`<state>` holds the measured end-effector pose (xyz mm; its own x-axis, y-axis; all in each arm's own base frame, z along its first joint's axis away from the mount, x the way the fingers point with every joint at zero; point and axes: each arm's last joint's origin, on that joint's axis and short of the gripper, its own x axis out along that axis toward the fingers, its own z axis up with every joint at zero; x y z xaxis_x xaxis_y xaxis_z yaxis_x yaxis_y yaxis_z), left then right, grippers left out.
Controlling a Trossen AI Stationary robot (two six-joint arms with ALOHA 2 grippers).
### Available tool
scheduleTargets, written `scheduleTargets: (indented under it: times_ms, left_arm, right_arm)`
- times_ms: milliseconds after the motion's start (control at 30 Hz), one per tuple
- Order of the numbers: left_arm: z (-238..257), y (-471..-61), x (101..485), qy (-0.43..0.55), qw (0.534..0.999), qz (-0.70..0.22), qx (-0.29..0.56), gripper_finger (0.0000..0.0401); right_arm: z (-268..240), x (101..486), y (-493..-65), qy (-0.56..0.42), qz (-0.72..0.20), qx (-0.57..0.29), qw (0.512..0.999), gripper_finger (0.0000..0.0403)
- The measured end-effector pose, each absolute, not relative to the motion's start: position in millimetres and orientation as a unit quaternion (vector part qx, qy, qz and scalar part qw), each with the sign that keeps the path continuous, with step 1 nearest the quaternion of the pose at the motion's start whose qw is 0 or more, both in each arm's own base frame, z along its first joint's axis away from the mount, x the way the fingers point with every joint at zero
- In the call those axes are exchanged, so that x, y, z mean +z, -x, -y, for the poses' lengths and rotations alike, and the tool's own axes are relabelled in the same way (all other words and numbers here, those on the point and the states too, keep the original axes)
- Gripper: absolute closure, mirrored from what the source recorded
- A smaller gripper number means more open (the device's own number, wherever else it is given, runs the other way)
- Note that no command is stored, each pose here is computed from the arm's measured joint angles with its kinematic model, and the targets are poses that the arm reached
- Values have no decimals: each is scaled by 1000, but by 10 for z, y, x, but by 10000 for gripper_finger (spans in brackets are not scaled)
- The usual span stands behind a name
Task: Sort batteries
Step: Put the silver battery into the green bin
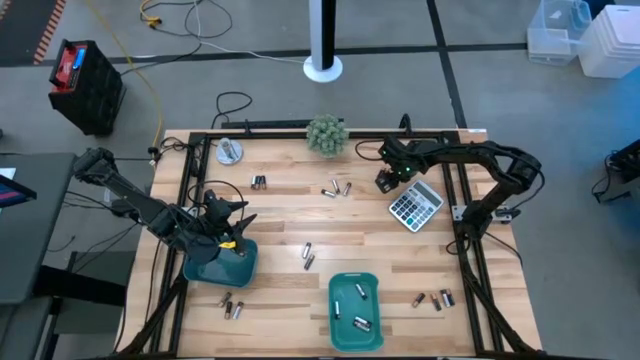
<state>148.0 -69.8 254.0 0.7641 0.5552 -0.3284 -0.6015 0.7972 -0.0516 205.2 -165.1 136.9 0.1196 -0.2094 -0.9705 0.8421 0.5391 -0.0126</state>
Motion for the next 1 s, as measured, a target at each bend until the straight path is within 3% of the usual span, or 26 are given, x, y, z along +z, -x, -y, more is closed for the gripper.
scheduleTargets:
  times_ms: [433,767,1000]
  left_arm:
    - [695,-1476,2535,74,936,-153,310,200]
    - [695,-1475,2536,76,936,-152,310,200]
    - [695,-1476,2536,76,936,-152,310,200]
  right_arm:
    - [1533,1361,-2100,-263,-571,-354,692,378]
    - [1450,1482,-2075,-263,-565,-343,703,393]
    - [1316,1737,-2073,-242,-531,-336,740,393]
